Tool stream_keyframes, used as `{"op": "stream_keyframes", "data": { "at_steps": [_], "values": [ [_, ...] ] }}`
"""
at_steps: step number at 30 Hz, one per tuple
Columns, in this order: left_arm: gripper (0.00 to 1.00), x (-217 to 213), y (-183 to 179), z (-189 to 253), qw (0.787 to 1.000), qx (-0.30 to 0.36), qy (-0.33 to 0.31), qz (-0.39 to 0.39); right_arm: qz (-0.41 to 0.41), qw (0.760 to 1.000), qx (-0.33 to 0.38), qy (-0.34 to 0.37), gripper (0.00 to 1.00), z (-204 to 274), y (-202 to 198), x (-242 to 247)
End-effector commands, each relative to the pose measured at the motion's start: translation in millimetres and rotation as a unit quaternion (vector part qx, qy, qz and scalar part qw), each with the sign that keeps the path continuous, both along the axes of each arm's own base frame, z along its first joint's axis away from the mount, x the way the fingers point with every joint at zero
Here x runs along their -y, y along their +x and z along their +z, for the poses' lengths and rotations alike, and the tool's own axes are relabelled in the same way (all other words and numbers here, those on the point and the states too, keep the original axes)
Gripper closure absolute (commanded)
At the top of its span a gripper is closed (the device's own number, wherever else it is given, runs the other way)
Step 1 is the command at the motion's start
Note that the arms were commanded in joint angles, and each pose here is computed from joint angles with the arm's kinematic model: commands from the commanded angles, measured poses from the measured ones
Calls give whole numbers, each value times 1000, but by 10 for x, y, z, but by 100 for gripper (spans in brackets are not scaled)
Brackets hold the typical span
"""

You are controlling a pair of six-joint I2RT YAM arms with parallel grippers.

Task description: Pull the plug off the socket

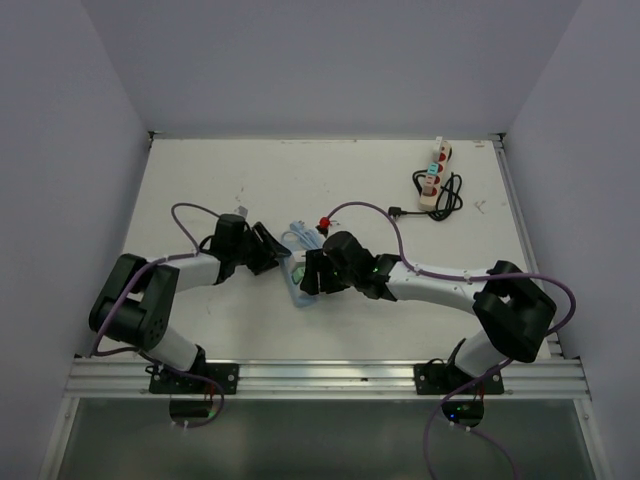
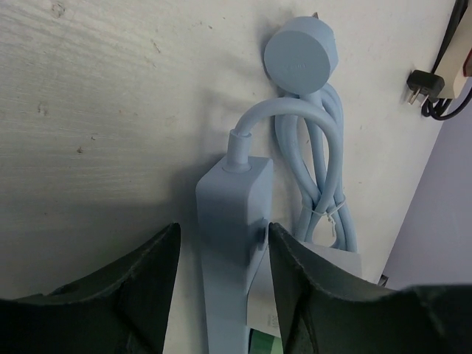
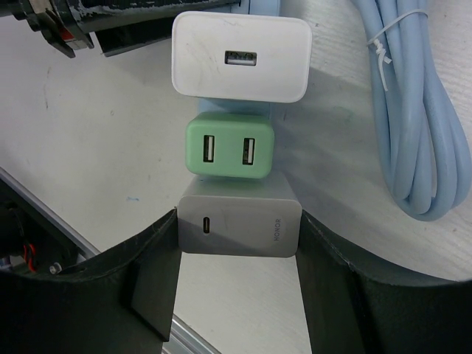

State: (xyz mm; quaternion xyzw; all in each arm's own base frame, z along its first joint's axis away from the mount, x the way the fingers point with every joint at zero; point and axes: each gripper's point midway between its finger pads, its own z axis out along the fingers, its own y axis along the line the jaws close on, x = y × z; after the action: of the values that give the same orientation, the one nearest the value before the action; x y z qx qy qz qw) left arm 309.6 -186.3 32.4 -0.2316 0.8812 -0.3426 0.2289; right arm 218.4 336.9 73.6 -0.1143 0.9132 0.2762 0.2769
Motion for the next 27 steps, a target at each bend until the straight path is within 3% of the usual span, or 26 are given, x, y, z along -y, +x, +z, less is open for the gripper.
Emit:
{"op": "stream_keyframes", "data": {
  "at_steps": [1, 7, 8, 11, 16, 19, 22, 27],
  "values": [
    [46, 85, 70, 66, 1000, 18, -18, -2, -7, 998, -19, -54, 80, -267, -74, 275],
    [69, 74, 15, 52, 1000, 23, -21, -1, -4, 998, -24, -51, 78, -274, -92, 282],
    [81, 74, 12, 58, 999, 24, -22, 0, -1, 998, -25, -50, 75, -268, -102, 274],
    [99, 75, -25, 83, 999, 28, -27, -2, 6, 999, -24, -38, 61, -196, -119, 239],
    [100, 47, -95, 156, 999, 37, -22, -9, 11, 1000, -12, -25, 26, 17, -88, 189],
    [100, -18, -131, 196, 999, 43, -3, -6, 10, 1000, -9, -20, 11, 203, -49, 147],
    [100, -83, -156, 244, 999, 52, 14, -2, 7, 1000, -1, -14, 1, 400, 35, 88],
    [100, -124, -214, 291, 998, 58, 20, -2, -2, 1000, 6, 4, 1, 569, 200, -70]
  ]
}}
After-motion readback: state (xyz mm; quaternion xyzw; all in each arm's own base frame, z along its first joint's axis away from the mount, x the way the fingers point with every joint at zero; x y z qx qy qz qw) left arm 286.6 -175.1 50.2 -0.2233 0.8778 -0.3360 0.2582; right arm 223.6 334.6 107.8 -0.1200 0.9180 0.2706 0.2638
